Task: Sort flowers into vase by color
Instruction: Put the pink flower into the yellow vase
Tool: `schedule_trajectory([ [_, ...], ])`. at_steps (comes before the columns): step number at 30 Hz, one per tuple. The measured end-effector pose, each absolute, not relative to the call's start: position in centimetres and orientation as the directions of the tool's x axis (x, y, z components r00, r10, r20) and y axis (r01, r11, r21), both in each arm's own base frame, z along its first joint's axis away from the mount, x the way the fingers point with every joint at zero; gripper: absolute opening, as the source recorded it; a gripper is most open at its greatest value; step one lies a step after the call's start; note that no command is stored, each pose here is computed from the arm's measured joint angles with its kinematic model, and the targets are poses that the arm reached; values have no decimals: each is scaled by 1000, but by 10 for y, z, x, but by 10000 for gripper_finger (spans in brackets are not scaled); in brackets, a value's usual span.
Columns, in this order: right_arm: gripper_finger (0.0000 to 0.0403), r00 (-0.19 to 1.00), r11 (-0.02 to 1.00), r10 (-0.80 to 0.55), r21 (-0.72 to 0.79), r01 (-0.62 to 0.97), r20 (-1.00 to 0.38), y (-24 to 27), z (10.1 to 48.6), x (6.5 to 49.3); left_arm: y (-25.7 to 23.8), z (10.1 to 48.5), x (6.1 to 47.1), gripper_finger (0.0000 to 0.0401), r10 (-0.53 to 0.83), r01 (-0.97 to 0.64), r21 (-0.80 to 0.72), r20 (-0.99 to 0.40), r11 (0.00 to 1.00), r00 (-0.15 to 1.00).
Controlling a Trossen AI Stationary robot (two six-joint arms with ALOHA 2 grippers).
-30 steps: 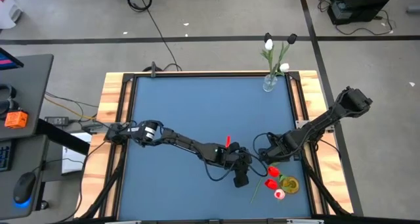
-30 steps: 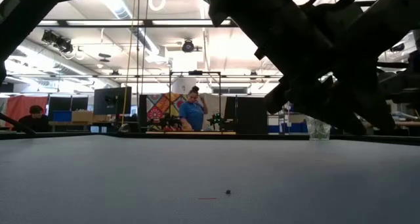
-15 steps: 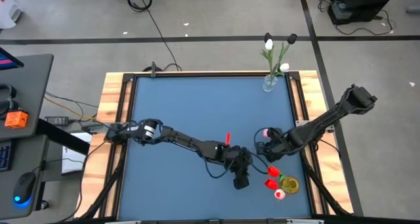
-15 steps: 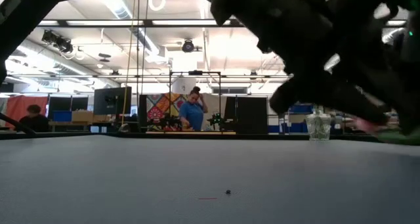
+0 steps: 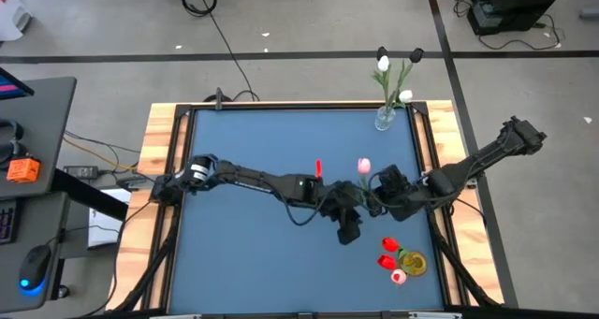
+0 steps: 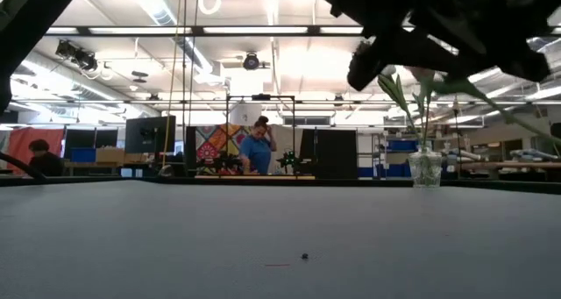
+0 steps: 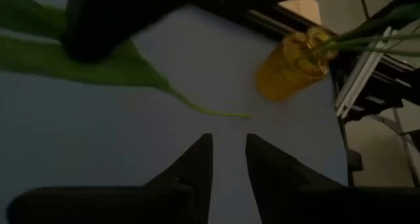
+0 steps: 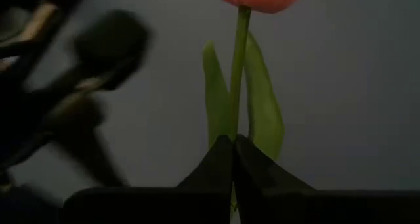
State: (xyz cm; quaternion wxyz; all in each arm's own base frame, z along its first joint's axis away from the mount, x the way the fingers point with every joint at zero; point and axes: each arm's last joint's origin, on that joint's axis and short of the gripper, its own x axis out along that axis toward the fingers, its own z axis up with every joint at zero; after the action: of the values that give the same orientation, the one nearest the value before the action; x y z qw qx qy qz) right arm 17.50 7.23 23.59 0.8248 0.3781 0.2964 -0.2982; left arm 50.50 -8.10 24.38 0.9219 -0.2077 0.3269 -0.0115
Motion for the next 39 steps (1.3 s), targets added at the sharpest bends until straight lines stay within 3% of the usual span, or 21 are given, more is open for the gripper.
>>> schedule_trajectory([
  [5,8,766,665,-241,474,577,-596,74,257,180,-75,257,502,96,-149,-124,-406,-578,905,802],
  [13,8,891,744,-210,525,413,-403,72,286,178,-74,263,500,96,-139,-168,-451,-570,876,810],
  [17,8,910,761,-196,528,376,-365,71,293,175,-75,270,497,84,-139,-152,-441,-561,885,816],
  [24,8,946,788,-142,545,287,-291,74,303,173,-75,291,491,8,-110,-126,-410,-506,904,855],
  [39,21,986,799,-90,581,156,-140,75,323,169,-82,328,473,1,-152,-8,-342,-439,940,886],
])
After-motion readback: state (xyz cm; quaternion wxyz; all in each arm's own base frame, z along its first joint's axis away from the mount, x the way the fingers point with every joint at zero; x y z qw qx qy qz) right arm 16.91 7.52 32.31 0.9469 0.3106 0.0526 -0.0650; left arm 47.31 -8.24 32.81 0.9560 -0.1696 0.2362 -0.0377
